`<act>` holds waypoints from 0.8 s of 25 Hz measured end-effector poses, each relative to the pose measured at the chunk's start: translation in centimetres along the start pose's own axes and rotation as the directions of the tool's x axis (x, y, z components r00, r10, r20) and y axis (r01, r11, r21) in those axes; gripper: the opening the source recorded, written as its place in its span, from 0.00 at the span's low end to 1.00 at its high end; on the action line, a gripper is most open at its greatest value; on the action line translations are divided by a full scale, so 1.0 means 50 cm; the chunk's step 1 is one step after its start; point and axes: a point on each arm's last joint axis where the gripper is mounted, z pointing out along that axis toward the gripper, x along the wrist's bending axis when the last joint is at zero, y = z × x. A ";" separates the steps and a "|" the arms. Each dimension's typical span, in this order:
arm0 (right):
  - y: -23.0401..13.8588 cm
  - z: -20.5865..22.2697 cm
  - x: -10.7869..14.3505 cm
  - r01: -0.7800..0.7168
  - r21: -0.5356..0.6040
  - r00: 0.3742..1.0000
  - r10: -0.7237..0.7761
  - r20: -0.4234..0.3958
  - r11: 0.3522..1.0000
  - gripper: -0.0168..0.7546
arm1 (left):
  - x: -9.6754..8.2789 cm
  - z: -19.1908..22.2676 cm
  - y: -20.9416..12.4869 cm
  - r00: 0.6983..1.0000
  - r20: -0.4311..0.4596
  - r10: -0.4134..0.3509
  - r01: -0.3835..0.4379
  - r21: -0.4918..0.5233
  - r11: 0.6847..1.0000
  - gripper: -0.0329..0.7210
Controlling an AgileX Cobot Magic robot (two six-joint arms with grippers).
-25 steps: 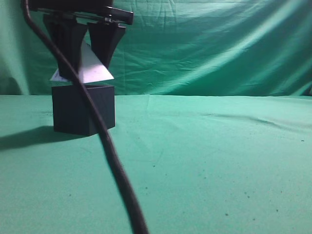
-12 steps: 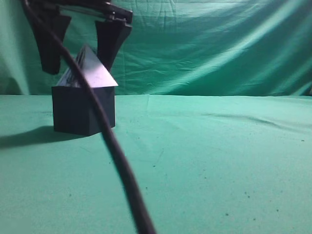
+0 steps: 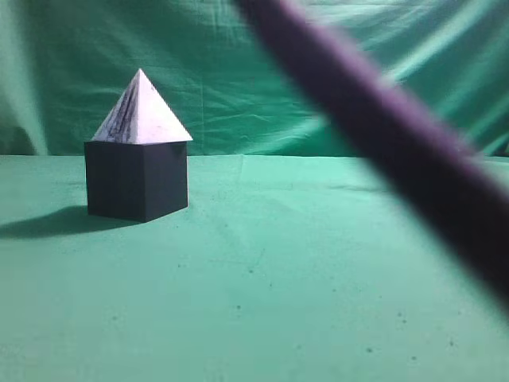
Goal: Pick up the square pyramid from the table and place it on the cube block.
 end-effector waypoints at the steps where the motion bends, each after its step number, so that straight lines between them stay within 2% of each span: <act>1: 0.000 -0.034 0.000 -0.008 -0.031 1.000 0.009 0.009 0.999 0.43 | 0.000 0.000 0.000 1.000 0.000 0.000 0.000 0.000 1.000 0.04; 3: -0.004 -0.100 0.002 -0.021 -0.088 0.999 0.023 0.025 0.996 0.20 | 0.000 0.000 0.000 1.000 0.000 0.000 0.000 0.000 1.000 0.04; 6: -0.021 -0.196 0.002 -0.046 -0.169 0.996 0.057 0.063 0.984 0.02 | 0.000 0.000 0.000 1.000 0.000 0.000 0.000 0.000 1.000 0.04; 8: -0.049 -0.250 0.003 -0.068 -0.199 0.991 0.090 0.101 0.978 0.02 | 0.000 0.000 0.000 1.000 0.000 0.000 0.000 0.000 1.000 0.04; 12: -0.130 -0.299 0.007 -0.097 -0.167 0.976 0.126 0.177 0.981 0.02 | 0.000 0.000 0.000 1.000 0.000 0.000 0.000 0.000 1.000 0.04; 16: -0.223 -0.300 0.029 -0.125 -0.113 0.975 0.143 0.171 0.986 0.02 | 0.000 0.000 0.000 1.000 0.000 0.000 0.000 0.000 1.000 0.04; 20: -0.303 -0.305 0.051 -0.105 -0.212 0.975 0.142 0.169 0.972 0.02 | 0.000 0.000 0.000 1.000 0.000 0.000 0.000 0.000 1.000 0.04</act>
